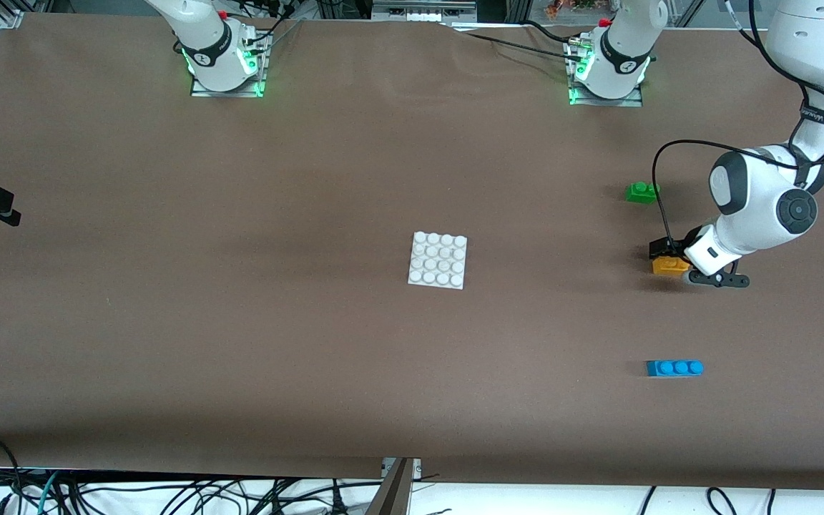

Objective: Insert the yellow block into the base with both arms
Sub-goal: 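Move the left gripper over the yellow brick, then lower and close the left gripper on the yellow brick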

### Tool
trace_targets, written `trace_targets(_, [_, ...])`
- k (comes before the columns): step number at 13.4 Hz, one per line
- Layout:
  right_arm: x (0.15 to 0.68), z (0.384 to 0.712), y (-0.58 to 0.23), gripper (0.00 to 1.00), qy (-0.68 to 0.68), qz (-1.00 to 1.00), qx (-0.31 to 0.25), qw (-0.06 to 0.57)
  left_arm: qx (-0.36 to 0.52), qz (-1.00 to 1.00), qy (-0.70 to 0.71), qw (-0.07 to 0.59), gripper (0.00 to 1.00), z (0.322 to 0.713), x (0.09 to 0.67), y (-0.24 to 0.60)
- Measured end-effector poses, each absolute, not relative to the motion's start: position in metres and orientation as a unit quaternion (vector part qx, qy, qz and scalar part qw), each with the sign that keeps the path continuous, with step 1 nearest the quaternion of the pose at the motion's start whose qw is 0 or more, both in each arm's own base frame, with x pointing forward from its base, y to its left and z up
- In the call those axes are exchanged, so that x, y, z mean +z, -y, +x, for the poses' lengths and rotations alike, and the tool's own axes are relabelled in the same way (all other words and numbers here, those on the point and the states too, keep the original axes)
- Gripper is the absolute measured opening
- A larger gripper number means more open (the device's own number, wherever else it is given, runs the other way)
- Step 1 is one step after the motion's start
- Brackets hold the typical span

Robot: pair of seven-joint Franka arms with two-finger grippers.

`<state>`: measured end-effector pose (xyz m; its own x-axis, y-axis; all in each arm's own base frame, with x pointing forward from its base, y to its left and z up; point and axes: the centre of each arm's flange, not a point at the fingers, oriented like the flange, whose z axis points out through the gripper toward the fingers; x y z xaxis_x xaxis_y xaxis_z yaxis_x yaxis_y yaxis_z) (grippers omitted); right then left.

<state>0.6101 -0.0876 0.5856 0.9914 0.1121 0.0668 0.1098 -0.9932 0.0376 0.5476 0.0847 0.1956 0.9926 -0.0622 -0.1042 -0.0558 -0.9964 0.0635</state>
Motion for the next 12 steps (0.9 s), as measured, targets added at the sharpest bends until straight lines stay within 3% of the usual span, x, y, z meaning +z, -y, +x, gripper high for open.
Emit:
trace_targets(9, [0.586,0.61,0.086,1.0,-0.057,0.998,0.034,0.017,-0.054,0.998,0.03,0.032,0.99,0.559,0.184,-0.087])
trace_targets(10, [0.586,0.61,0.086,1.0,-0.057,0.998,0.034,0.017,-0.055,0.998,0.03,0.033,0.96,0.559,0.183,-0.087])
trace_targets(12, [0.586,0.61,0.086,1.0,-0.057,0.998,0.034,0.017,-0.056,0.997,0.03,0.033,0.74,0.559,0.181,-0.087])
